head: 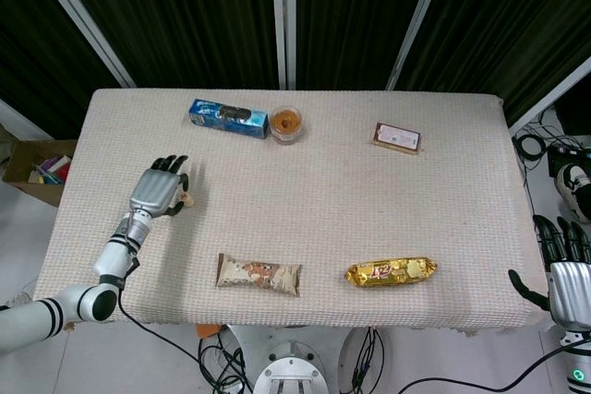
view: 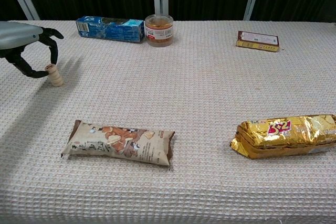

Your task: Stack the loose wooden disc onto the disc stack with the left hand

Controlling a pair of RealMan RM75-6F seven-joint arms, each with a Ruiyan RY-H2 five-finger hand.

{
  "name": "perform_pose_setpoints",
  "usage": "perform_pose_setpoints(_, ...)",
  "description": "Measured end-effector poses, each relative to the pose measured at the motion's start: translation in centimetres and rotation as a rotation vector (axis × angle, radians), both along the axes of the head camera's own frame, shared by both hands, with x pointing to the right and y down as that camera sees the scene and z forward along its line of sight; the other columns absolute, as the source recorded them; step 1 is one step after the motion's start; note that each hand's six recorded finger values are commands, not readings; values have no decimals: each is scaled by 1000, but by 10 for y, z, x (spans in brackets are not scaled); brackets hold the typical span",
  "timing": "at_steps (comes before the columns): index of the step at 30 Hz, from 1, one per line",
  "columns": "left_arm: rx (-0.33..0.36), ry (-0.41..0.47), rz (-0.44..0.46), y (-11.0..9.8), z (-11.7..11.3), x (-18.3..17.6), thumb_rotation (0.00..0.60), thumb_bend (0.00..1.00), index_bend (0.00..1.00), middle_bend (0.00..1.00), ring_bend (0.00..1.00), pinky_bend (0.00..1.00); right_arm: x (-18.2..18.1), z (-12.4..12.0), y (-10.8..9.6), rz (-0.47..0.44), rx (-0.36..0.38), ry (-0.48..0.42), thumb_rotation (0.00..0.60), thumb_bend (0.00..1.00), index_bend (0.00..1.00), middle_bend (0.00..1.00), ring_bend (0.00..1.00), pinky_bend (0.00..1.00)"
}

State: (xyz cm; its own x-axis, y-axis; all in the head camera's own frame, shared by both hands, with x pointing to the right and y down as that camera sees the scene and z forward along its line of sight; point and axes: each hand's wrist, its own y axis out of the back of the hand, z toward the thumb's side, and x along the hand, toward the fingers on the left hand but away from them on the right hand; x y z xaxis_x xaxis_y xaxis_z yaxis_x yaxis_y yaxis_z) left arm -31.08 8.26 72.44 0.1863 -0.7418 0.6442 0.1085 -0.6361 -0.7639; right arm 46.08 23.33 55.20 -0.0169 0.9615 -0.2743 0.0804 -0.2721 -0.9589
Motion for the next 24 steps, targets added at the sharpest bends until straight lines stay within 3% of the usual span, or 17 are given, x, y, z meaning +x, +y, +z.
perform_pose_setpoints(12,0,-7,7,2,-1,1,600,351,412,45,26,114,1,0,1,5,1,-3,600,176,9,124,0,82)
perform_pose_setpoints(16,4,-4,4,3,-4,0,600,350,359,42,26,114,2,-1,0,5,3,-2,600,176,9,124,0,82)
perform_pose_setpoints(20,40,0,-25,3,-16,-9,600,348,302,42,27,114,3,-3,-2,2,1,2,600,176,9,124,0,82)
perform_pose_setpoints(24,117,-3,-103,3,-41,-35,600,296,280,63,38,116,4,-4,-6,-8,-14,4,600,176,17,132,0,81)
